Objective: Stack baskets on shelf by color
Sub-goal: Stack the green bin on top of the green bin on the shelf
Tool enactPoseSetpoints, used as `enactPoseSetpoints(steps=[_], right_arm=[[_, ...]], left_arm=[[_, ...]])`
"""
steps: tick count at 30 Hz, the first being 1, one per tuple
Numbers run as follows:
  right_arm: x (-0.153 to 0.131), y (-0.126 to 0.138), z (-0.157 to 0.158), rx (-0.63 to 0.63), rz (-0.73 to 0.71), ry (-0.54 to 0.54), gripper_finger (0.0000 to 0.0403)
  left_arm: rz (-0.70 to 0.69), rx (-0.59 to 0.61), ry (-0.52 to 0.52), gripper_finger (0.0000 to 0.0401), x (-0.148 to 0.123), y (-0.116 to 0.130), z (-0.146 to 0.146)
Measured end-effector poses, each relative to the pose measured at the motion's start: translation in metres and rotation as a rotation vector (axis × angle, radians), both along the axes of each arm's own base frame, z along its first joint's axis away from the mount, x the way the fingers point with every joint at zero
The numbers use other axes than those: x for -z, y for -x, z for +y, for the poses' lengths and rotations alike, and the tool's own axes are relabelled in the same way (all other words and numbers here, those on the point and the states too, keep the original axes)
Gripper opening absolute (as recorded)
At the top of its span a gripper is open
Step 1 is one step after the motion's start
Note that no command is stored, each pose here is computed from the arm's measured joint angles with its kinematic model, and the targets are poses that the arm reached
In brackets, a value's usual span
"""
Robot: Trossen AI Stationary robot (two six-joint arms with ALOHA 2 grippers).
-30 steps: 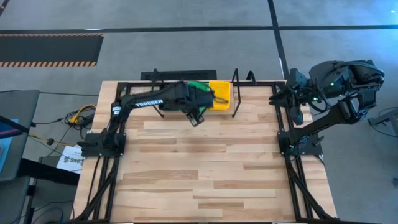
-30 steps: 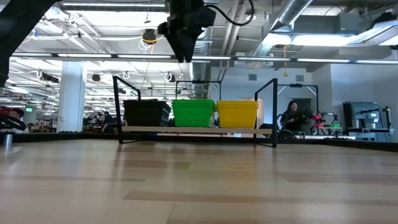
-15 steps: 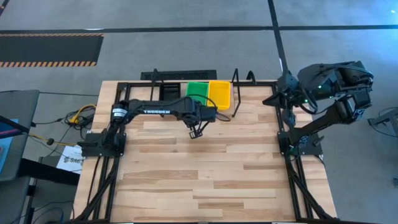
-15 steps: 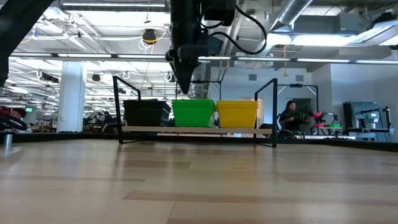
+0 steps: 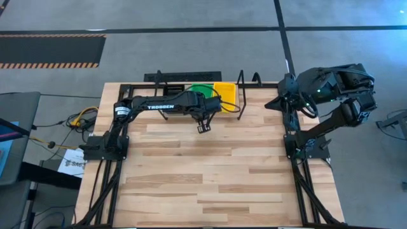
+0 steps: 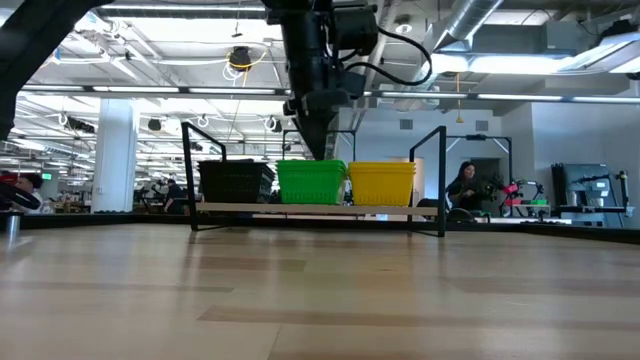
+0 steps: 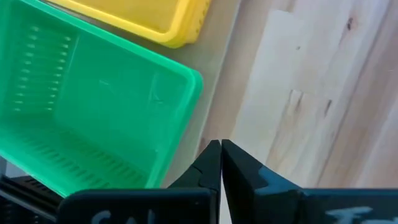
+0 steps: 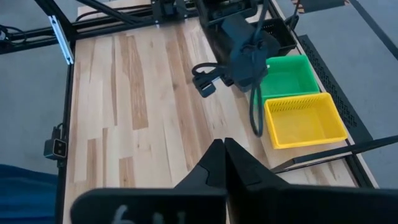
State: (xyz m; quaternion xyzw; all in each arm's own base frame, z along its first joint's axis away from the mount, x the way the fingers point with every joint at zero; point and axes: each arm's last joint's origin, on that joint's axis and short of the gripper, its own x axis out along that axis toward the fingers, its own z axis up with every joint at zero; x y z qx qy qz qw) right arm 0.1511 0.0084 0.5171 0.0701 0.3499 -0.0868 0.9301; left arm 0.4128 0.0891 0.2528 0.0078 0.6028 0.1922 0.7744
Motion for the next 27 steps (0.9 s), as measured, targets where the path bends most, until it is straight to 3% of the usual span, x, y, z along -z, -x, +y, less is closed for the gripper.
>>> enactPoseSetpoints(steps=[5, 9, 13, 18, 27], right_arm=[[0.0, -0.001, 0.0, 0.009, 0.001, -0.002, 0.0008], [0.0, -0.001, 0.0, 0.012, 0.0, -0.004, 0.0008], [0.0, -0.001, 0.0, 0.026, -0.002, -0.02, 0.0005], [0.0, -0.001, 0.0, 0.027, -0.002, -0.021, 0.0008], [0.0, -0.001, 0.0, 0.028, -0.002, -0.023, 0.0007]], left_arm=[[0.031, 0.074, 0.056, 0.0, 0.001, 0.002, 0.0], [0.128, 0.289, 0.192, 0.0, 0.003, 0.009, -0.017], [0.121, 0.45, 0.196, 0.0, 0.008, 0.006, -0.02], [0.112, 0.41, 0.08, 0.0, 0.019, 0.005, -0.002], [0.148, 0.385, 0.035, 0.0, 0.037, 0.011, 0.014]])
